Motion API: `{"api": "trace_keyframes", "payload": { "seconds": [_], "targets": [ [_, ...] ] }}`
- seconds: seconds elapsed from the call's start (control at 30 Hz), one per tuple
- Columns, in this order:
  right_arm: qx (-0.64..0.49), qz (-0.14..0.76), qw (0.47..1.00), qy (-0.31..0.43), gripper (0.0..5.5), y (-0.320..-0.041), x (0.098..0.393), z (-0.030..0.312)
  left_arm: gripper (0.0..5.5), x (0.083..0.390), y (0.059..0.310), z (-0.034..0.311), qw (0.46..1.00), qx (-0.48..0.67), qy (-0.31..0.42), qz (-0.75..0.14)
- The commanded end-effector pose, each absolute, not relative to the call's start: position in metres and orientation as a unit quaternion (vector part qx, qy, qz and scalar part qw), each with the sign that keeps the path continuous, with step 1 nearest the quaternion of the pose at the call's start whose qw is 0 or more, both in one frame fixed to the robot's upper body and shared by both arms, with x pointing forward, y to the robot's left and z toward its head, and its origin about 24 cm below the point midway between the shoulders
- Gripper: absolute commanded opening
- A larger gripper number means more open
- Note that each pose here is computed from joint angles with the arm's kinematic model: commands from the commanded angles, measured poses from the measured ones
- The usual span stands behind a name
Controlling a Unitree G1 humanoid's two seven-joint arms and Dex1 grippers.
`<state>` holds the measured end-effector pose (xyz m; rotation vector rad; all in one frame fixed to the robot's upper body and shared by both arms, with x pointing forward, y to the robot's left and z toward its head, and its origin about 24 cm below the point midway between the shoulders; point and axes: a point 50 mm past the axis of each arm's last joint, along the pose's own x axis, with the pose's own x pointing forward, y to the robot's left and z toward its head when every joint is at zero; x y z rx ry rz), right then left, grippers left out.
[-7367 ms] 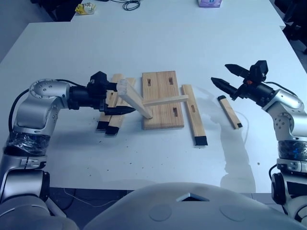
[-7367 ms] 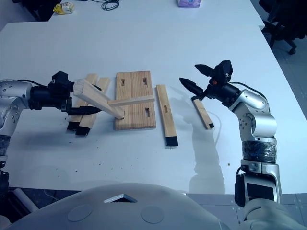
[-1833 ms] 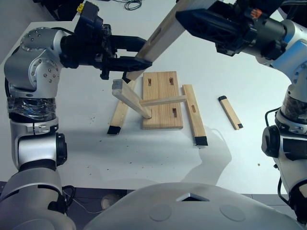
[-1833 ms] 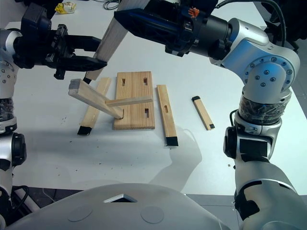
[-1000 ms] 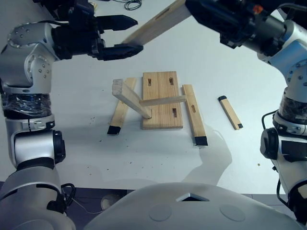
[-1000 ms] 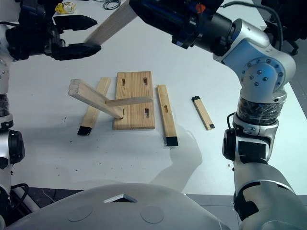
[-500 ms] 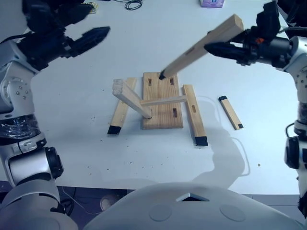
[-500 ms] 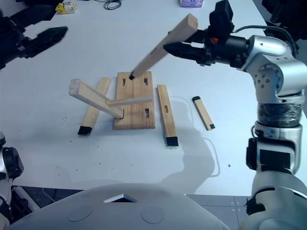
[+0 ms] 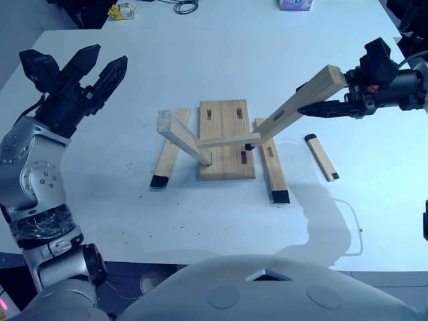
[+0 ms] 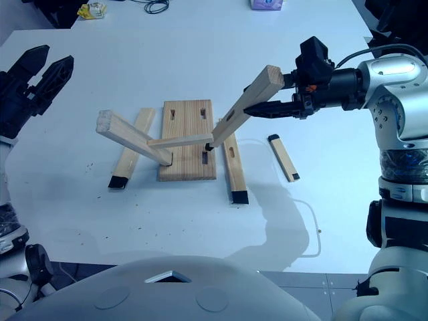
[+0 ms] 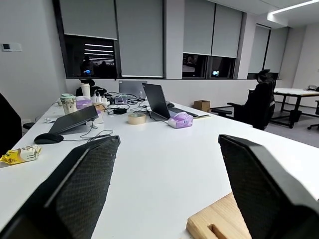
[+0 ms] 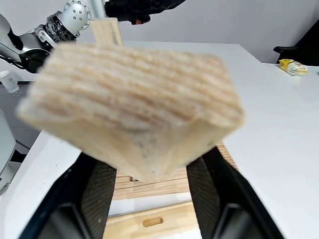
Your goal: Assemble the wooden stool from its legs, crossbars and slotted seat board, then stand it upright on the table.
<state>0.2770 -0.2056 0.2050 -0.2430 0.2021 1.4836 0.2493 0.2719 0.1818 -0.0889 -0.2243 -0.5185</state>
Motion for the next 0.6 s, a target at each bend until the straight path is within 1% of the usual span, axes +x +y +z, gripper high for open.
{"api": "trace_keyframes", "payload": {
  "seconds": [0.03, 0.3, 0.6],
  "targets": [
    [-0.106, 0.685, 0.716, 0.090, 2.02, -0.200, 0.272, 0.199, 3.67, 0.248, 0.271, 0.180, 0.960, -0.046, -0.110, -0.253],
    [-0.108, 0.685, 0.715, 0.092, 2.02, -0.195, 0.271, 0.188, 3.67, 0.249, 0.267, 0.181, 0.959, -0.049, -0.113, -0.257],
    [-0.124, 0.688, 0.709, 0.095, 2.02, -0.195, 0.274, 0.191, 3.67, 0.245, 0.263, 0.179, 0.960, -0.053, -0.113, -0.251]
  ]
}}
